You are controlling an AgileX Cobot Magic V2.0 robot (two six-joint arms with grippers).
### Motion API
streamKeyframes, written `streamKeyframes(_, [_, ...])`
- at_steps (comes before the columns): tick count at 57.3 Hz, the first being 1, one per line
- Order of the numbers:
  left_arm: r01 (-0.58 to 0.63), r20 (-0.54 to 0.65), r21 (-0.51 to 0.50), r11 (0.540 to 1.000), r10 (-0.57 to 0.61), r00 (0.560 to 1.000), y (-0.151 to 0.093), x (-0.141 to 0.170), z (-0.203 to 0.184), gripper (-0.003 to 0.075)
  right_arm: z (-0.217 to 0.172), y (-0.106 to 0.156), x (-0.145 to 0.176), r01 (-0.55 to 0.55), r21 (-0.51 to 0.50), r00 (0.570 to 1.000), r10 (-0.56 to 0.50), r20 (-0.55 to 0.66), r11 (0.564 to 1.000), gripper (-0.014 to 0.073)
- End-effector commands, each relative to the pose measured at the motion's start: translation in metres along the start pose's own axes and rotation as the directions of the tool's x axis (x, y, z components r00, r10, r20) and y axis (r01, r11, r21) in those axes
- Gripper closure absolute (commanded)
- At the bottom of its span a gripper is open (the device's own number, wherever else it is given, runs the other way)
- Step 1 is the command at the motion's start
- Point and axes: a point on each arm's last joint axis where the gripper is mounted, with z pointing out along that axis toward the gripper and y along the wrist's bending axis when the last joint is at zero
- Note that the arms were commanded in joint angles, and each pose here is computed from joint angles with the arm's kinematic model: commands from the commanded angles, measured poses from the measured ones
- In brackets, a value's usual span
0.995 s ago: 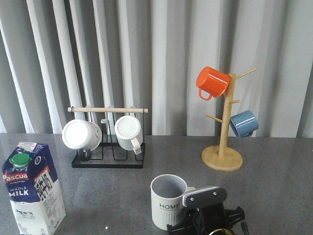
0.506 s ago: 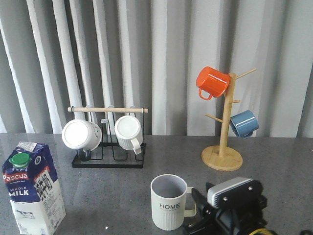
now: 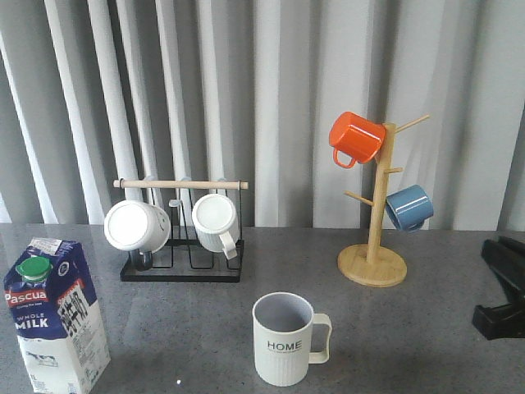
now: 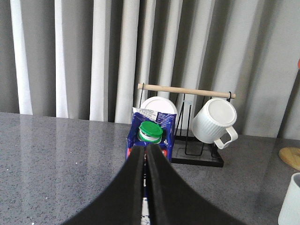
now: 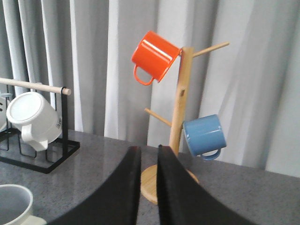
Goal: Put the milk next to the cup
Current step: 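Open the right gripper and withdraw it from the mug, then move the left gripper toward the milk carton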
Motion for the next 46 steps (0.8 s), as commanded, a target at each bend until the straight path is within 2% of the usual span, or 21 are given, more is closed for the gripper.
streamKeyframes(1, [0.013, 0.104, 0.017, 1.0, -0.014, 0.994, -0.0027, -0.018, -0.0001, 0.0727, -0.0084, -0.0037, -0.0213, 0.027, 0.001, 0.994, -0.027, 0.103, 1.0, 0.0609])
streamKeyframes(17, [0.013, 0.104, 0.017, 1.0, -0.014, 0.994, -0.0027, -0.018, -0.0001, 0.0727, -0.008, -0.0057, -0.0176, 0.026, 0.026, 0.998, -0.027, 0.061, 0.999, 0.0601])
streamKeyframes(38, [0.013, 0.104, 0.017, 1.0, -0.014, 0.994, -0.0027, -0.018, -0.0001, 0.0727, -0.008, -0.0055, -0.0179, 0.026, 0.024, 0.998, -0.027, 0.065, 0.999, 0.0601])
streamKeyframes(43, [-0.112, 0.102, 0.008, 0.994, 0.111, 0.989, -0.0031, -0.0177, -0.0003, 0.0727, -0.008, -0.0055, -0.0179, 0.026, 0.024, 0.998, -0.027, 0.065, 0.999, 0.0601])
streamKeyframes(46, [-0.125, 0.102, 0.006, 0.992, 0.124, 0.987, -0.0031, -0.0177, -0.0003, 0.0727, -0.008, -0.0055, -0.0179, 0.026, 0.024, 0.998, -0.027, 0.065, 0.999, 0.0601])
